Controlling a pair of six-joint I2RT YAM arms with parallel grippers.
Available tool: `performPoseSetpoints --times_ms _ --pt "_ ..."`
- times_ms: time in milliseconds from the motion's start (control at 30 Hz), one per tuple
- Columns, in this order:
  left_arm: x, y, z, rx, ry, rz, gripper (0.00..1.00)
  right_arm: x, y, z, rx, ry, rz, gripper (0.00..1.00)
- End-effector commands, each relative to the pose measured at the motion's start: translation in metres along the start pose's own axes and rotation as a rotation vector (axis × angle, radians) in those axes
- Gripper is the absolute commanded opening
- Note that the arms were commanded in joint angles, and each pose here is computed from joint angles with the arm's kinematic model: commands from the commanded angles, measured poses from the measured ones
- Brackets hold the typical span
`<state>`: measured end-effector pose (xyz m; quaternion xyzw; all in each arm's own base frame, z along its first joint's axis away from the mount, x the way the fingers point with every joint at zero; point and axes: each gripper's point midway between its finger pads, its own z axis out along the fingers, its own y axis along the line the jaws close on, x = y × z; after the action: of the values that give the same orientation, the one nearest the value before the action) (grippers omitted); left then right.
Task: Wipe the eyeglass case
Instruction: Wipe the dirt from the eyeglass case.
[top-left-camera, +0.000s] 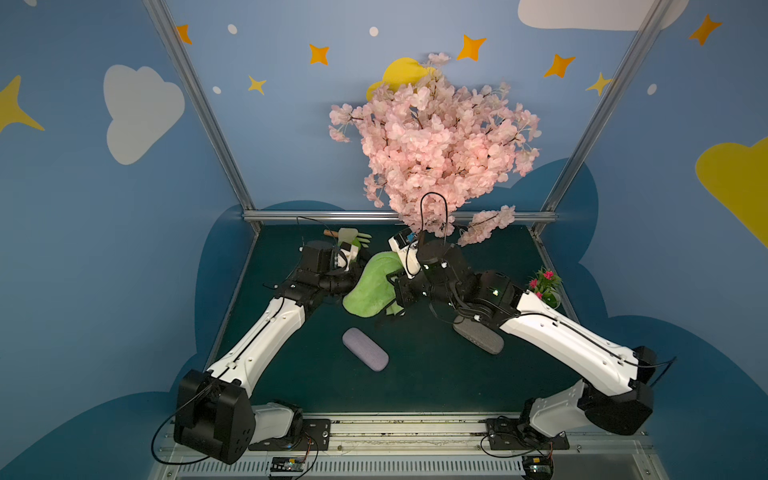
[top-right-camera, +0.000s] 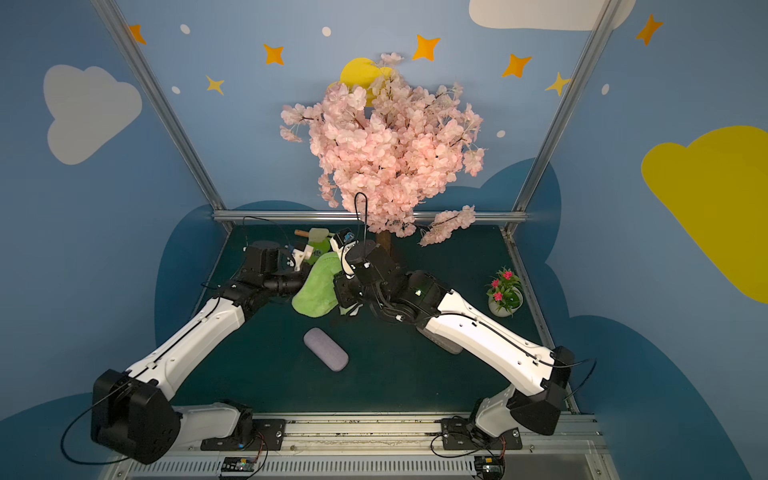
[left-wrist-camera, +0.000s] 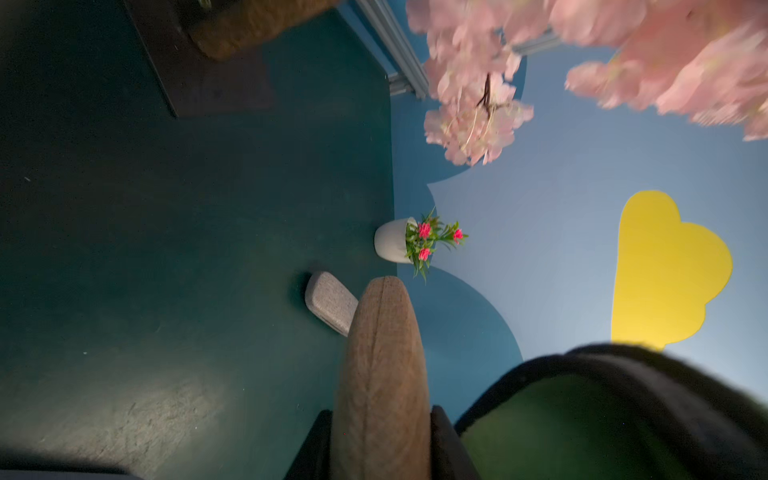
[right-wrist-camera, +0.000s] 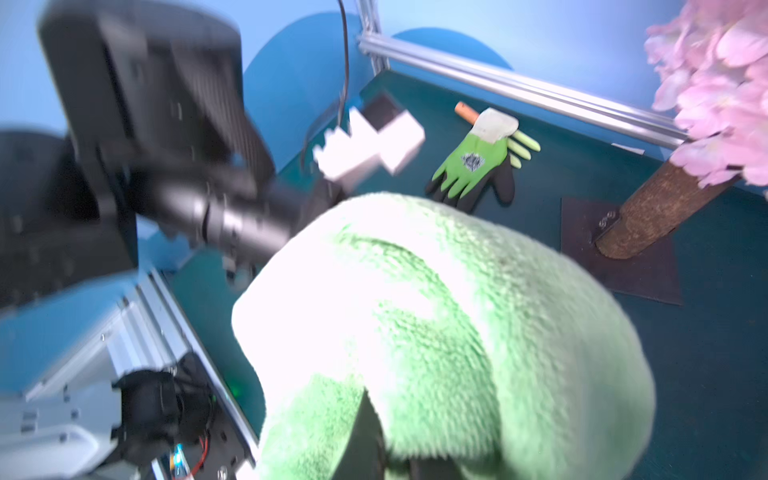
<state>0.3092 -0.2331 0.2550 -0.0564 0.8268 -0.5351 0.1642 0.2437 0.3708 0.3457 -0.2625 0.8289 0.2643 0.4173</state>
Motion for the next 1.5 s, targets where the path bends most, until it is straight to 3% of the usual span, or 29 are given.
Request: performPoseSetpoints --times_ms 0,167,300,467,567,633,800,900,1000,1200,1333,1467 --pt "0.001 -0.039 -0.008 0.121 -0.001 0.135 0.03 0.027 -0.038 0.034 0.145 0.065 0.113 0.00" --pt "0.002 -0.047 -0.019 0.197 0.043 0.125 0.03 0.084 -0.104 0.031 0.287 0.172 0.203 0.00" --pt "0.008 -0.061 -0.026 0.278 0.068 0.223 0.03 0.115 -0.141 0.013 0.312 0.247 0.265 0.00" --pt "0.012 -0.051 -0.027 0.239 -0.001 0.466 0.03 0.063 -0.093 -0.017 0.124 0.200 0.190 0.00" --pt "0.030 -0.050 -0.022 0.211 -0.048 0.744 0.03 0.022 -0.059 -0.032 0.005 0.091 0.216 0.00" --pt "0.044 -0.049 -0.018 0.182 -0.104 0.952 0.03 0.005 -0.040 -0.031 -0.095 0.052 0.307 0.00" --pt "0.028 -0.047 -0.019 0.027 -0.289 1.174 0.03 -0.001 0.003 -0.005 -0.306 0.089 0.492 0.00" --pt "0.022 -0.055 -0.028 -0.015 -0.370 1.272 0.03 0.011 0.013 0.007 -0.340 0.140 0.534 0.00" --pt "0.020 -0.062 -0.035 -0.036 -0.412 1.323 0.03 0.036 -0.003 0.019 -0.300 0.191 0.574 0.00" --pt "0.020 -0.065 -0.049 -0.049 -0.482 1.327 0.03 0.100 -0.105 0.031 -0.033 0.264 0.644 0.00" --pt "0.020 -0.060 -0.049 -0.063 -0.479 1.316 0.03 0.081 -0.119 0.019 0.012 0.233 0.562 0.00" --pt "0.022 -0.044 -0.035 -0.082 -0.394 1.252 0.03 0.024 -0.062 -0.008 -0.087 0.158 0.381 0.00"
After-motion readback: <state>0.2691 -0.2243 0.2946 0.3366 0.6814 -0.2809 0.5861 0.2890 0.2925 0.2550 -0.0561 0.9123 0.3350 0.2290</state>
